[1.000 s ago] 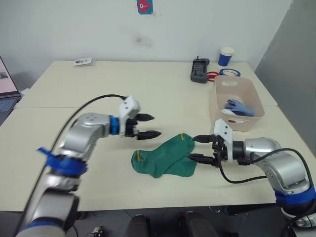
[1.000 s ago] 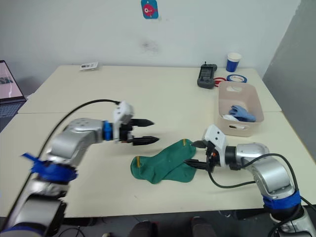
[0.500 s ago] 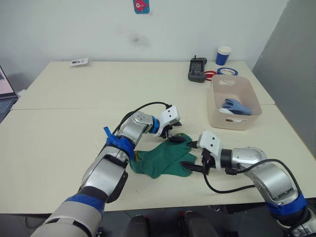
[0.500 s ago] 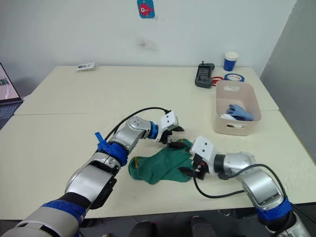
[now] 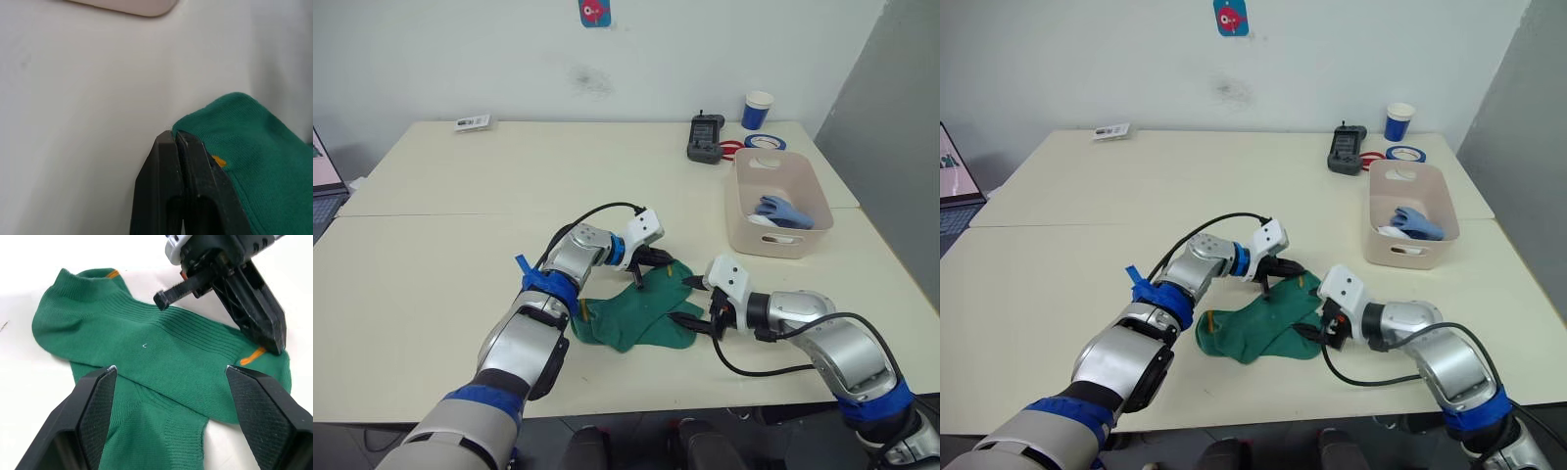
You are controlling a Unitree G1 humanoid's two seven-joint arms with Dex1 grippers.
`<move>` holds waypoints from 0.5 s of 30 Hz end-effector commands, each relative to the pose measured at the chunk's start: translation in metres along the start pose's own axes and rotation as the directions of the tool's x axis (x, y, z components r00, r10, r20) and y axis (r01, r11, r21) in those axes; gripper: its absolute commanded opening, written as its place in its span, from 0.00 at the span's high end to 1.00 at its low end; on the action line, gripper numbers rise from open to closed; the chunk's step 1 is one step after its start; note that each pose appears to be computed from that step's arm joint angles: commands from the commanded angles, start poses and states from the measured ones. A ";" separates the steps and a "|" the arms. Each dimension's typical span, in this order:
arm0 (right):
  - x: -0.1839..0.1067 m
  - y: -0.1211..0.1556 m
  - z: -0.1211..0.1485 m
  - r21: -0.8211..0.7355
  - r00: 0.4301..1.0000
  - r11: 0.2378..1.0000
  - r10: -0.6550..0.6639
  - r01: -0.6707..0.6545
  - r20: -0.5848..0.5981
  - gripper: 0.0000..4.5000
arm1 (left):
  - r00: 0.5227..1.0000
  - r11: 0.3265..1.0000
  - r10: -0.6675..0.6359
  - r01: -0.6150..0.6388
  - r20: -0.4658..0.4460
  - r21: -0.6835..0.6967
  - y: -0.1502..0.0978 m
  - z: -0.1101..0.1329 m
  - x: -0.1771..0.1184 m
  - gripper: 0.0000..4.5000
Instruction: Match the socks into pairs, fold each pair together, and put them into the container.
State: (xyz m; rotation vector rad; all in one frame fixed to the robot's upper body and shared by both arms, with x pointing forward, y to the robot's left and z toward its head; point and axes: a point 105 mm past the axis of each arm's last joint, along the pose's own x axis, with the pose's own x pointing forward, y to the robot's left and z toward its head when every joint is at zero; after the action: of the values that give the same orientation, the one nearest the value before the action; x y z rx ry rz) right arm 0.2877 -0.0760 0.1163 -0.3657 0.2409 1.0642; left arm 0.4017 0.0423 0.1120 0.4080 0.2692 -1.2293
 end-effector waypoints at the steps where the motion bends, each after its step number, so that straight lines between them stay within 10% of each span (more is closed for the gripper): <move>1: -0.003 -0.004 0.014 -0.028 0.999 1.000 -0.003 0.005 0.048 0.16 | 0.994 0.997 0.070 -0.068 0.079 -0.026 0.013 0.013 -0.020 0.99; 15: 0.021 0.012 0.025 -0.071 0.992 0.992 0.106 -0.101 0.065 0.16 | 0.901 0.899 0.418 -0.392 0.118 -0.193 0.048 -0.001 -0.093 0.99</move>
State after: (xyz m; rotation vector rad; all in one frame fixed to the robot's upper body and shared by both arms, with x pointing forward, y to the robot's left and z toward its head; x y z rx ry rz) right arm 0.2903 -0.0536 0.1237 -0.3183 0.2125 1.1335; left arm 0.4174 0.1334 0.1447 0.1996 0.1846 -0.8297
